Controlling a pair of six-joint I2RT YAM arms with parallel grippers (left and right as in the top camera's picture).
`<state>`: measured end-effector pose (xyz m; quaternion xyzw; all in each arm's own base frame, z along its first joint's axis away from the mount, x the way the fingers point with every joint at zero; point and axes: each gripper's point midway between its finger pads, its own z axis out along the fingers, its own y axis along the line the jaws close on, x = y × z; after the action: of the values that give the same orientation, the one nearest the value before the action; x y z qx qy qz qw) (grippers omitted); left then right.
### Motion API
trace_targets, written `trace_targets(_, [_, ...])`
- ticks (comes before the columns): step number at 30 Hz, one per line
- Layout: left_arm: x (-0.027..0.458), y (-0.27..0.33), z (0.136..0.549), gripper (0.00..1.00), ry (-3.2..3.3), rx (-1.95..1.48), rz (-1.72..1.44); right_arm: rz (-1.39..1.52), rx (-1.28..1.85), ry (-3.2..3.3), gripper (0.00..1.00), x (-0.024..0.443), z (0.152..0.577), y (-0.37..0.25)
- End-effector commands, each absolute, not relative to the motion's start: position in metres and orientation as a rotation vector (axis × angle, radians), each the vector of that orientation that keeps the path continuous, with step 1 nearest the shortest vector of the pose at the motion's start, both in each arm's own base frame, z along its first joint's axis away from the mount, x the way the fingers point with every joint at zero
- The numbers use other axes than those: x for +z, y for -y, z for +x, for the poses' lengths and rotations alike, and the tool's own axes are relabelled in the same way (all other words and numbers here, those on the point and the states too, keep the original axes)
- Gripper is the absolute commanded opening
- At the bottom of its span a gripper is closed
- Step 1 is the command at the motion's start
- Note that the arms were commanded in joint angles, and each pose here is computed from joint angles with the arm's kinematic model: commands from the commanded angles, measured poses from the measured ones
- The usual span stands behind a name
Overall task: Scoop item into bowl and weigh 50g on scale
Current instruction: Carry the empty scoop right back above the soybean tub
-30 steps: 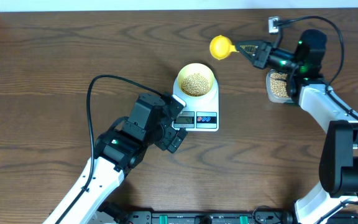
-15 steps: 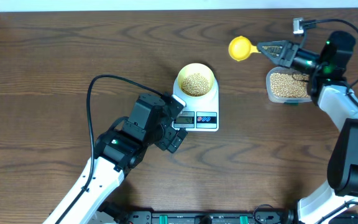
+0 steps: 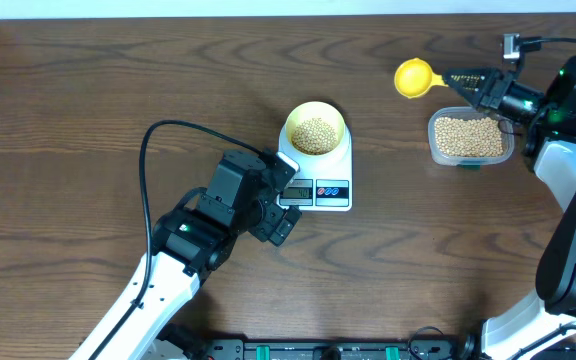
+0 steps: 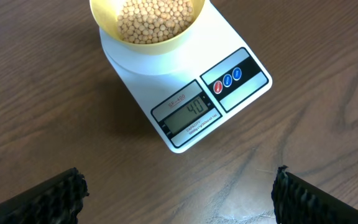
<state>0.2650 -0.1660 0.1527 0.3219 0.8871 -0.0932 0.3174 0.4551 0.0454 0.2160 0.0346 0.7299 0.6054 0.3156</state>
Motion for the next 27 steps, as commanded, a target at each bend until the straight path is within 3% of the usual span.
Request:
trace_targets(1, [0.155,0.167,0.264,0.98,-2.322,-0.250,0.855,0.115,1.619,-1.928,0.01,0.214,0.452,-0.038])
trace_targets(27, [0.155,0.167,0.264,0.98,-2.322,-0.250,0.855,-0.082,1.535,-1.866,0.01,0.218,0.442,-0.024])
